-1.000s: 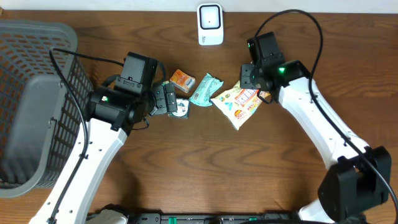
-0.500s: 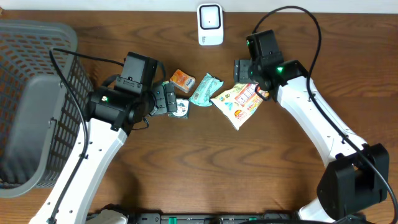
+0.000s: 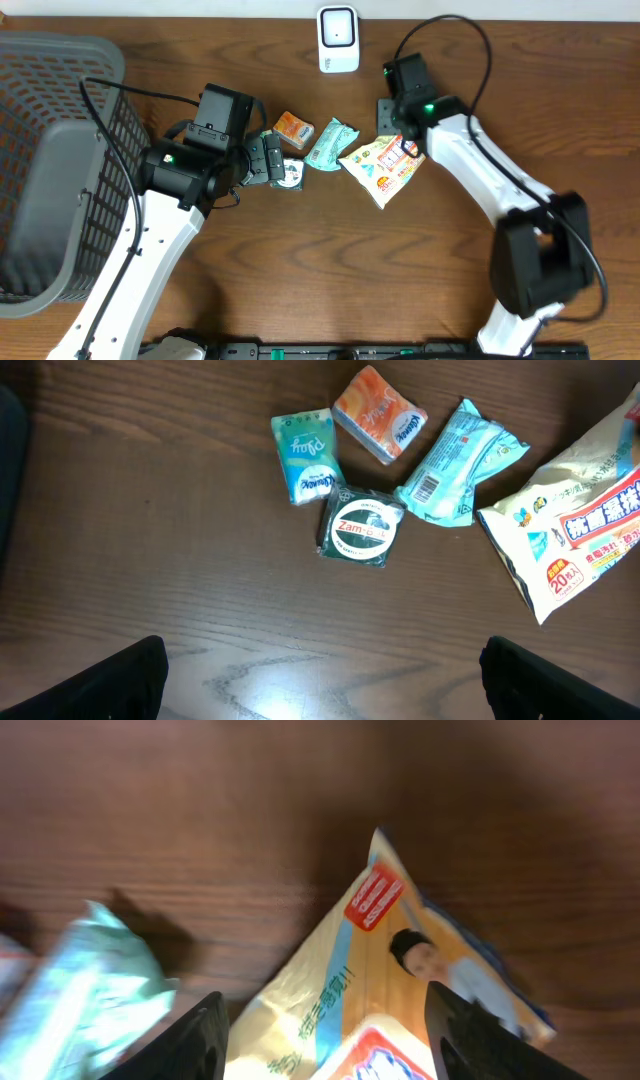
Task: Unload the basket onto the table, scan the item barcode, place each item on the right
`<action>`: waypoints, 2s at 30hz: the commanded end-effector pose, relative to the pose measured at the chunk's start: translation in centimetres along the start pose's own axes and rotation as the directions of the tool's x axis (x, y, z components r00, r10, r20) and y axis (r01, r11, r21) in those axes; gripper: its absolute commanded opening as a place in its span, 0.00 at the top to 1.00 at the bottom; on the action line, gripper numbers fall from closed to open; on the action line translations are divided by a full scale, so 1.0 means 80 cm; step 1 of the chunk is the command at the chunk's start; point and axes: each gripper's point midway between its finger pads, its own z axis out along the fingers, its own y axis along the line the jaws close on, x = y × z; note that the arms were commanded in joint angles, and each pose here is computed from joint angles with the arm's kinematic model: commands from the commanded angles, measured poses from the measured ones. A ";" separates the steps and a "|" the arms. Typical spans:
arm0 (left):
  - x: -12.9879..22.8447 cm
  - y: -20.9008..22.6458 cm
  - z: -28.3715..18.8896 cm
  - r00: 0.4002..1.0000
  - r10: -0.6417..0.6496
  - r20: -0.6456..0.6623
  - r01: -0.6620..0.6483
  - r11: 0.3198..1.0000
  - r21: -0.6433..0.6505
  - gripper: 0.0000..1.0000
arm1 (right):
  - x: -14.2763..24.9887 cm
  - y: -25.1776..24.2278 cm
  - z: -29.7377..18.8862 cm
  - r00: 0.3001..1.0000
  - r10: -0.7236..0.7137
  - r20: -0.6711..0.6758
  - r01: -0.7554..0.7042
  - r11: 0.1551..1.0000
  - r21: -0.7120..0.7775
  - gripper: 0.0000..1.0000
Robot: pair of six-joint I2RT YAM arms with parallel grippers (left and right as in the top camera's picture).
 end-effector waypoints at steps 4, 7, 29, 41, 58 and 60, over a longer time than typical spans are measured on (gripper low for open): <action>-0.007 0.001 -0.006 1.000 0.003 0.021 -0.003 1.000 -0.004 0.02 | 0.047 -0.040 0.057 0.993 -0.035 -0.116 0.056 0.981 0.184 0.40; -0.007 0.001 -0.006 1.000 0.003 0.021 -0.003 1.000 -0.004 0.02 | 0.055 -0.053 0.059 0.989 -0.031 -0.144 0.061 0.975 0.216 0.42; -0.007 0.001 -0.006 1.000 0.003 0.021 -0.003 1.000 -0.004 0.02 | 0.069 0.019 -0.110 0.961 -0.061 -0.269 -0.001 0.974 -0.227 0.54; -0.007 0.001 -0.006 1.000 0.003 0.021 -0.003 1.000 -0.004 0.02 | 0.137 0.073 -0.049 0.910 -0.178 -0.375 0.082 0.963 -0.258 0.61; -0.007 0.001 -0.006 1.000 0.003 0.021 -0.003 1.000 -0.004 0.02 | 0.165 -0.103 -0.047 0.860 -0.018 -0.510 0.241 0.895 0.375 0.61; -0.007 0.001 -0.006 1.000 0.003 0.021 -0.003 1.000 -0.004 0.02 | 0.158 -0.122 -0.047 0.862 0.024 -0.506 0.208 0.894 0.398 0.61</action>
